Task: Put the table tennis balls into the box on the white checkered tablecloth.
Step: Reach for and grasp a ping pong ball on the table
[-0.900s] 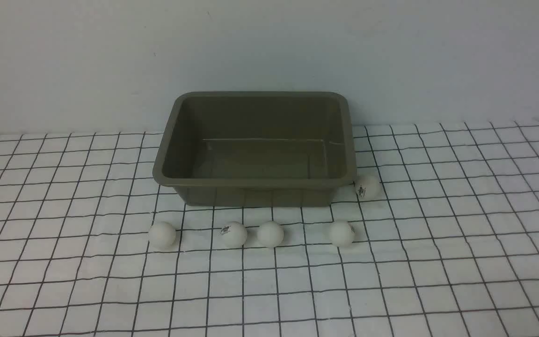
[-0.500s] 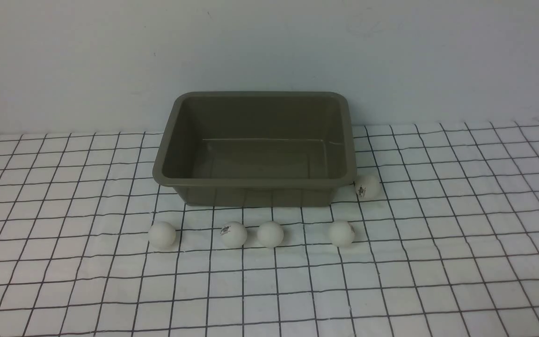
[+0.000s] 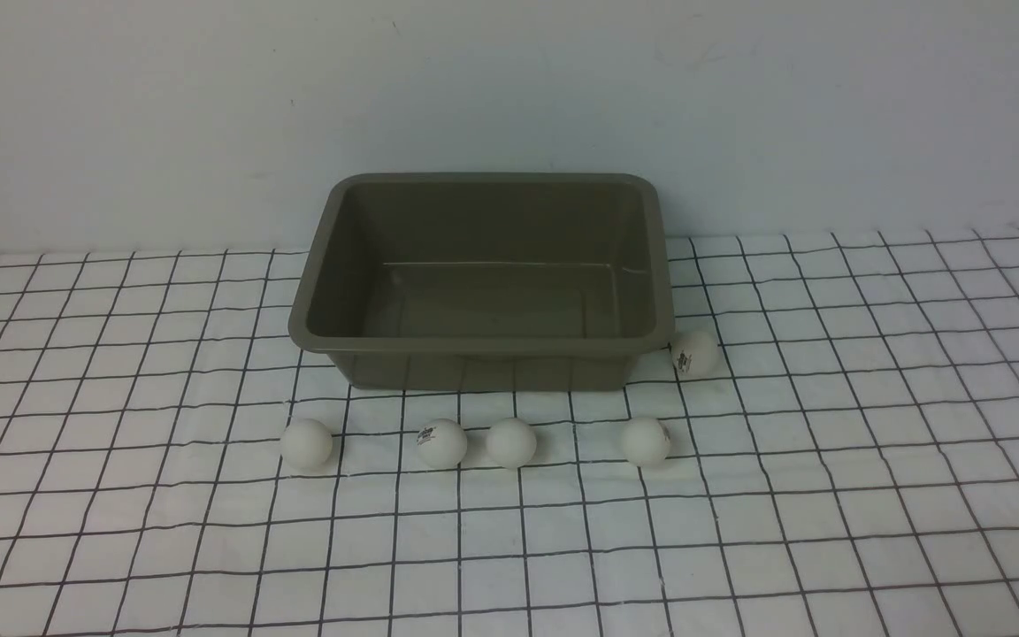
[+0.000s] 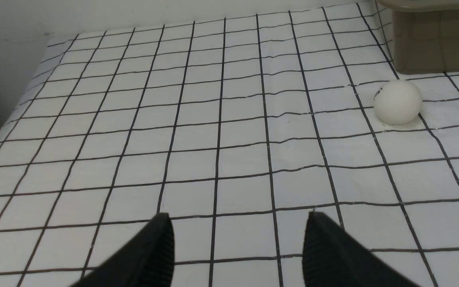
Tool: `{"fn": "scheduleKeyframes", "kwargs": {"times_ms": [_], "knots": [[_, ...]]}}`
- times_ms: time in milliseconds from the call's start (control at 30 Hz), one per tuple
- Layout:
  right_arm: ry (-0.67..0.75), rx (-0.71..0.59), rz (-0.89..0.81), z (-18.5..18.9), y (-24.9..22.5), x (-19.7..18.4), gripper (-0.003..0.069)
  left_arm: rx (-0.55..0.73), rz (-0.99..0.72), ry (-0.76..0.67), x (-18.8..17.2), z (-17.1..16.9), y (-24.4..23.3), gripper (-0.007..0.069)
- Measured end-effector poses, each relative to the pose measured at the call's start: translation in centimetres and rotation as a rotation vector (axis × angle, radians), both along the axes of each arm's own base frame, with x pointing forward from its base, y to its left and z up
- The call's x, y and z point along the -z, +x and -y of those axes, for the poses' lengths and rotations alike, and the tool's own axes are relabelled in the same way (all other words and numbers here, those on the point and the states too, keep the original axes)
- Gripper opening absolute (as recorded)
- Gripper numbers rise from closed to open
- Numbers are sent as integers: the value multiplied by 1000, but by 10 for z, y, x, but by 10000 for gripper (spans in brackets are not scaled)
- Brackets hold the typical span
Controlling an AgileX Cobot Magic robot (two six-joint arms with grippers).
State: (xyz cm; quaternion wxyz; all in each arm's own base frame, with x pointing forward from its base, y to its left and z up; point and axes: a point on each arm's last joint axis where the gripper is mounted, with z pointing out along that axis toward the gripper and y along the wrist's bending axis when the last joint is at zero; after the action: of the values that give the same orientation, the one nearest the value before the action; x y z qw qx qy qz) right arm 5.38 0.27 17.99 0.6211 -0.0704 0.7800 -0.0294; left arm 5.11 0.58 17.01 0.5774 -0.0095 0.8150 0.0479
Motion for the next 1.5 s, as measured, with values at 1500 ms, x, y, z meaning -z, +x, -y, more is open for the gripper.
{"fn": "scheduleKeyframes", "kwargs": {"times_ms": [1500], "knots": [[261, -119, 190, -12, -32, -122, 514, 0, 1, 0, 0, 0, 0, 395]]}}
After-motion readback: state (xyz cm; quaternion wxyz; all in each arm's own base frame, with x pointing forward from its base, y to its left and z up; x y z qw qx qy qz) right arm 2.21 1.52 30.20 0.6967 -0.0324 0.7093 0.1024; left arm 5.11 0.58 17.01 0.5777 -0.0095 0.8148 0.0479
